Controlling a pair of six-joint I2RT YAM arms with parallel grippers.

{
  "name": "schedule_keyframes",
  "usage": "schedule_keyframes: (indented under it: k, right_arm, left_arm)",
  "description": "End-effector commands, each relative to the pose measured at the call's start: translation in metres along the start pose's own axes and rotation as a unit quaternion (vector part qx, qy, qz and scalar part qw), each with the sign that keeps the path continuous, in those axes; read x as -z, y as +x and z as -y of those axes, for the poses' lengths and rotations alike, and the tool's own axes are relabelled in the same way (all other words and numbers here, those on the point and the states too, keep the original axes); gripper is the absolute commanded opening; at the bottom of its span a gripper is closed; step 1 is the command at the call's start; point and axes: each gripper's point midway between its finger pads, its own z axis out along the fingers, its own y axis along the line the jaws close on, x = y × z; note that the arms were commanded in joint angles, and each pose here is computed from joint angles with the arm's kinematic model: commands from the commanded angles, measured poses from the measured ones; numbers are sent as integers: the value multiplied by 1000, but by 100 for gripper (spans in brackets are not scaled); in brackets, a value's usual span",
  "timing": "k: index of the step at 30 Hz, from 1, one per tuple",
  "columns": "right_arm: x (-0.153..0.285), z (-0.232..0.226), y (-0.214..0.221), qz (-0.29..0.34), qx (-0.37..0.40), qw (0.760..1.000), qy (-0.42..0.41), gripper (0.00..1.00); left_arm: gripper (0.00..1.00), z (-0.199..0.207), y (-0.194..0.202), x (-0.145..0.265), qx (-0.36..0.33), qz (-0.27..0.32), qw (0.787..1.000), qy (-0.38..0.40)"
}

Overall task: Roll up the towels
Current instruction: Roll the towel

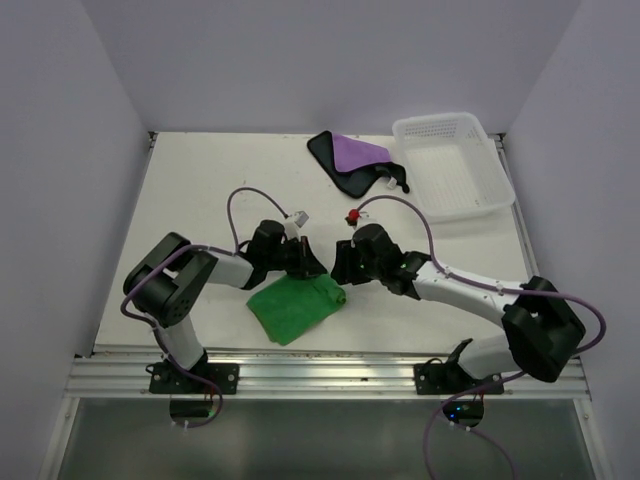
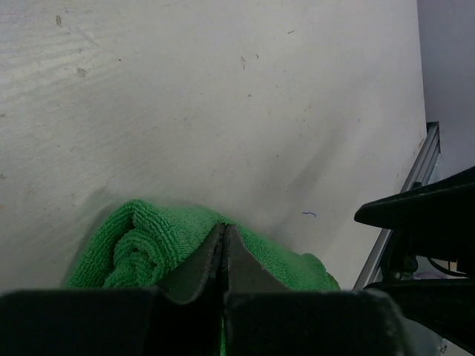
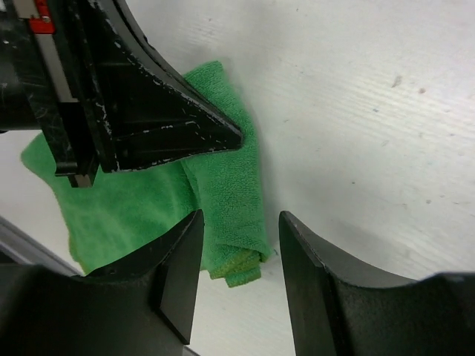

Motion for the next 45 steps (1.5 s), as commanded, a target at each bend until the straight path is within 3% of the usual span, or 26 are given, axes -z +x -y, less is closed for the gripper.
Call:
schedule_keyframes:
  k: [1,15,19,22,23,27,36,45]
  right_arm:
    - [-13,-29,13,-39,-61,993,-97,49]
    - [-43,6,71,-96,-58,992,-58,47]
    - [-39,9,83,-108,-40,991,-69,36]
    - [-37,11,86,-109,-22,991,-74,21]
    - [-36,11,88,-111,-16,991,-71,12]
    - [-34,8,87,-97,21,993,-68,0]
    - [-28,15,58,-15,140,988,54,0]
    - [-21,20,27,20,197,969,147,0]
  left_arm:
    - [0,-47,46,12,26,-56,994,-92]
    - [0,-31,35,11,30,-46,996,-65]
    - [0,-25,21,9,24,-37,997,-65]
    - [0,-20,7,9,15,-27,997,-68]
    - [0,-19,3,9,16,-25,997,-67]
    - [1,-3,-30,8,17,-2,999,-50]
    - [4,40,-96,27,-13,53,998,-37]
    - [4,50,-95,42,-17,64,997,-32]
